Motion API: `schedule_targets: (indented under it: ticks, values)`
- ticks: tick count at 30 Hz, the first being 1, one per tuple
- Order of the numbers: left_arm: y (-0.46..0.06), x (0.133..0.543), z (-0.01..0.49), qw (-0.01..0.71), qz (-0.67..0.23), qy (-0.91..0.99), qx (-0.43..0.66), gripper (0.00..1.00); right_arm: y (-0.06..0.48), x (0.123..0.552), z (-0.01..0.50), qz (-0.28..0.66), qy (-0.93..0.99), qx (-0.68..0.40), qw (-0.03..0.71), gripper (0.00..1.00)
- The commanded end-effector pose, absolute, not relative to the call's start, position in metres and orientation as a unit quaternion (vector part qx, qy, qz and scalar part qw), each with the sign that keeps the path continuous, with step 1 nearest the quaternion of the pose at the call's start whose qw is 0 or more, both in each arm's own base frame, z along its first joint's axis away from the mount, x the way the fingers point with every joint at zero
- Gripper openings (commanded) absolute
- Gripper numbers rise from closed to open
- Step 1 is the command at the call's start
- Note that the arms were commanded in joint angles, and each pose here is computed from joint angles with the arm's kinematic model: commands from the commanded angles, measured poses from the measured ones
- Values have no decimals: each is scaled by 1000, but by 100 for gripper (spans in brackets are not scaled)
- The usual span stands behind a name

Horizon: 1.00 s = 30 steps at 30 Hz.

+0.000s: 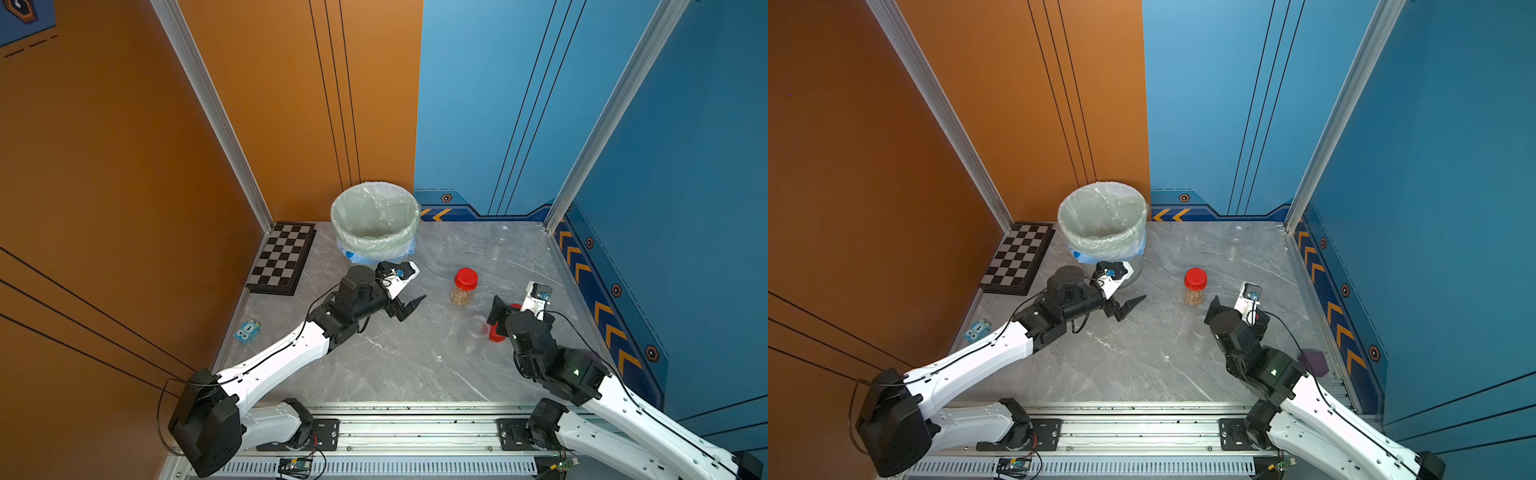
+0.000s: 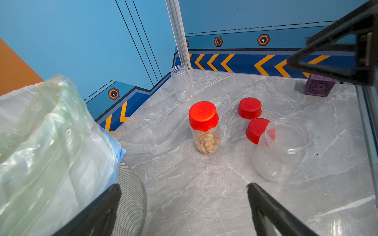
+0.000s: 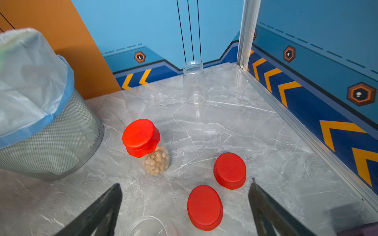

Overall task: Empty moldy peanuts from jars
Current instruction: Pick up the jar from the center of the board.

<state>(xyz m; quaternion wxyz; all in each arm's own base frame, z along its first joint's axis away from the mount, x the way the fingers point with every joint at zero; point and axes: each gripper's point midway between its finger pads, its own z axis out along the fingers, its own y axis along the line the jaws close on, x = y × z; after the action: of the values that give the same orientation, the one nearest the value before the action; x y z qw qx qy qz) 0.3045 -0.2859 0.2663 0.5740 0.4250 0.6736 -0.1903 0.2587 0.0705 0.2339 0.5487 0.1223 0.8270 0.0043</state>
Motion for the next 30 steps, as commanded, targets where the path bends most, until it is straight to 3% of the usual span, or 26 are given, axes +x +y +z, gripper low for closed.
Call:
schedule_targets:
  ticks: [1, 8, 15, 30]
  values:
    - [-283, 314, 288, 600, -177, 658, 420, 99, 92, 284, 244, 42, 847, 65, 526, 97]
    - [-285, 315, 293, 607, -177, 646, 428, 99, 78, 336, 250, 70, 877, 71, 470, 97]
    - [-286, 323, 286, 605, -176, 649, 426, 100, 76, 366, 222, 127, 913, 63, 383, 96]
    - [-297, 332, 268, 588, -185, 659, 431, 100, 109, 383, 183, 240, 929, -3, 281, 94]
